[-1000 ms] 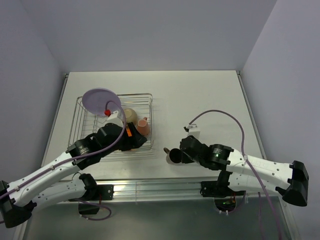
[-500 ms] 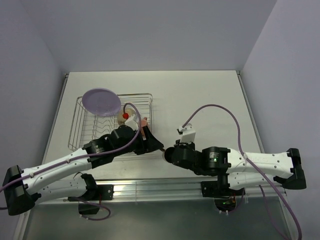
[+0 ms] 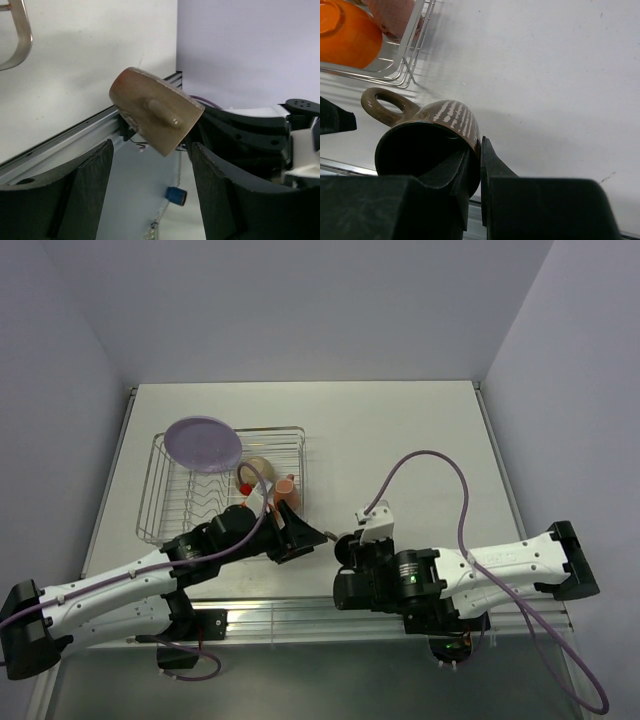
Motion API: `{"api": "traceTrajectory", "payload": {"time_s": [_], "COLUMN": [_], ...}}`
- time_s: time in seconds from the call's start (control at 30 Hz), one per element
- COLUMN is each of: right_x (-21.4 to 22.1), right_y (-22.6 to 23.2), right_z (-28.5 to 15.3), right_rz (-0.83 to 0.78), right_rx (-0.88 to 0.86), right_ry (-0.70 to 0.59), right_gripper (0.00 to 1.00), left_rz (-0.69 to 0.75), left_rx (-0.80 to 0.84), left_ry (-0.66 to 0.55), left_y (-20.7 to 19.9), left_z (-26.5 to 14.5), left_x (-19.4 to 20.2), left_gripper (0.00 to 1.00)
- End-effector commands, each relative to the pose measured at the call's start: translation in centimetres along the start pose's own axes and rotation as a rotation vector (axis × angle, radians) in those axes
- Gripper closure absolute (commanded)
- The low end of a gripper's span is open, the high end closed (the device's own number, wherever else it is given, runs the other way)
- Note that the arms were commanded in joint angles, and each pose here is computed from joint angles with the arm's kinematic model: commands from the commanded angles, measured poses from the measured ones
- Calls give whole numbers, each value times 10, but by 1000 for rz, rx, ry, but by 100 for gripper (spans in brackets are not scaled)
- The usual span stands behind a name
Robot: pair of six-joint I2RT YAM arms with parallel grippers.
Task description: Load the mixed dishes into the dish rack
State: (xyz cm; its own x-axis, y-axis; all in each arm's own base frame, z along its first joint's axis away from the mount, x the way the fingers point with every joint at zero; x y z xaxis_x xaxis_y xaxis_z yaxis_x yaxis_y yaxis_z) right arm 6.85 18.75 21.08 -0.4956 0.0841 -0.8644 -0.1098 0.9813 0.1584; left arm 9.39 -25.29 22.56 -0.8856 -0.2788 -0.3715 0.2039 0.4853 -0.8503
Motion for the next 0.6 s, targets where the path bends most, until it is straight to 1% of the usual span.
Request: {"api": "traceTrajectory", "payload": {"time_s": [0.0,0.03,0.13,0.3,0.4,0.57], "right_x": [-22,-19,-18,-20,-19,-15], "right_y": [5,7,12,16,20,21], "right_z": [-9,-10,-14,-23,-26,-30], "right_rz": [39,54,21,16,1,-27], "right_rx": [-1,0,-14,-41,-54,-77], "right_ry": [-171,-179,-209,-238,-239,-247], "right_gripper": [100,100,100,100,100,100], "left_rz": [-124,-140,-210,-237,-262,-272], "left_rx": [128,132,163,173,191,198], "left_ry": [-18,-20,-1,37,43,19], "left_y": [-22,-23,-26,-25,-24,-30], "left_z": [-5,-5,-4,4,4,1], "left_x": [-5,-5,-4,1,2,-3], "left_gripper": [30,30,30,30,32,39]}}
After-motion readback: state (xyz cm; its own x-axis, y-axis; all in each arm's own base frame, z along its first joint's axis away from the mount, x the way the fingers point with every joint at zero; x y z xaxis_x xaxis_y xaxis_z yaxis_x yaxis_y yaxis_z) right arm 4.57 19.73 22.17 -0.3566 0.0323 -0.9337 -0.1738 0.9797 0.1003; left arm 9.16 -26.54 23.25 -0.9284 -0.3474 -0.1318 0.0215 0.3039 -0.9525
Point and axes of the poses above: each gripper's point midway between its finger pads, its own z axis out along the fingers, its own y axis along the line the jaws close on, x = y × z, the point moved 7 cm from there along -z, back along the fingers, and after that the axes turned 11 degrees about z, right-handed, at the moved point
